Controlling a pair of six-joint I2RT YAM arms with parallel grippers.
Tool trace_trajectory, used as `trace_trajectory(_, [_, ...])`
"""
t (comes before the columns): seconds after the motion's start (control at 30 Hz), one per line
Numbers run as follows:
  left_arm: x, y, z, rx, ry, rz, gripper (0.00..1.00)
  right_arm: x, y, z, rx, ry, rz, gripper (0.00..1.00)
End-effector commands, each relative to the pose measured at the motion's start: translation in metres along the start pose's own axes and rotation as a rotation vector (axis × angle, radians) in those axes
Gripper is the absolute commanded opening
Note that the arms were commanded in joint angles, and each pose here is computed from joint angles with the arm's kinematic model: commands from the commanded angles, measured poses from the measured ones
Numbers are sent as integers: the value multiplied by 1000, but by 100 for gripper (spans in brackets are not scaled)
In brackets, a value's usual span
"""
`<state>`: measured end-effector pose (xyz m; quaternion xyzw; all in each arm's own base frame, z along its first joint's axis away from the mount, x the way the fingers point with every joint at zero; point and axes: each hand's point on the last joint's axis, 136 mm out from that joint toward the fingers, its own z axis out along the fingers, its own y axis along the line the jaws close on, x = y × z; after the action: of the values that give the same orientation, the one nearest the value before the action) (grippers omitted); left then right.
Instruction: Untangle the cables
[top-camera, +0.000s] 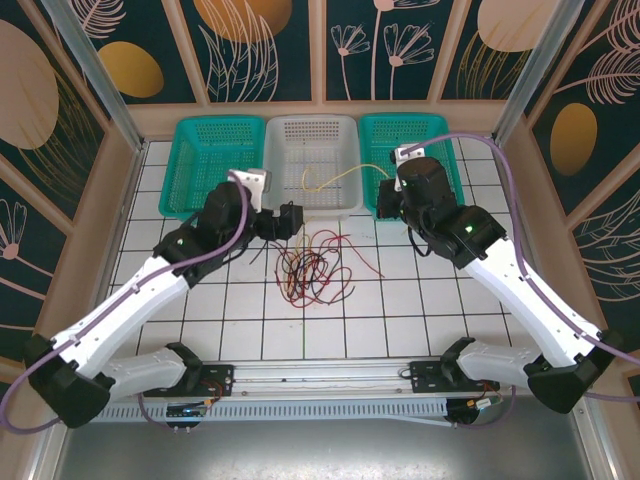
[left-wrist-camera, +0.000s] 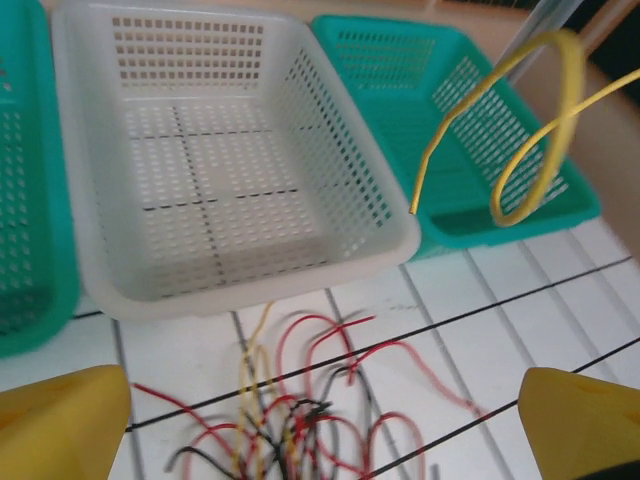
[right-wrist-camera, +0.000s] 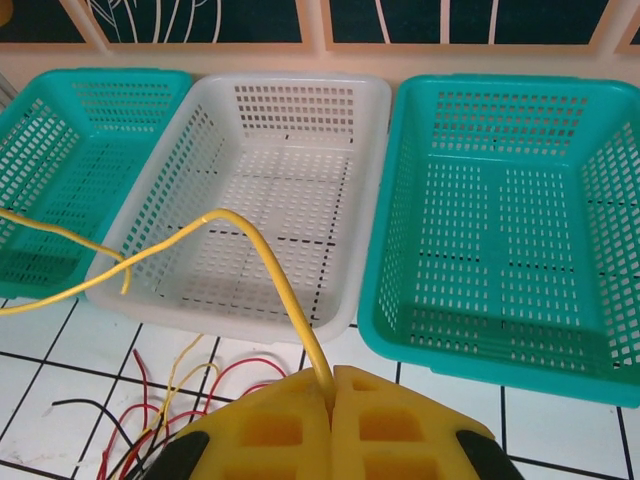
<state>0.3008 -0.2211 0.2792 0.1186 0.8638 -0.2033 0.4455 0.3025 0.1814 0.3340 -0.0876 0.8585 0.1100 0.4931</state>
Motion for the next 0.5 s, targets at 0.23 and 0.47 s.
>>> trace_trajectory(0.23, [33,-25,-22,208,125,53,99,-8,-1,-6,13,-22,11,0])
trace_trajectory(0.47, [-19,-81,-31,809,45,-579,99,30,5,10,-27,64,63,0])
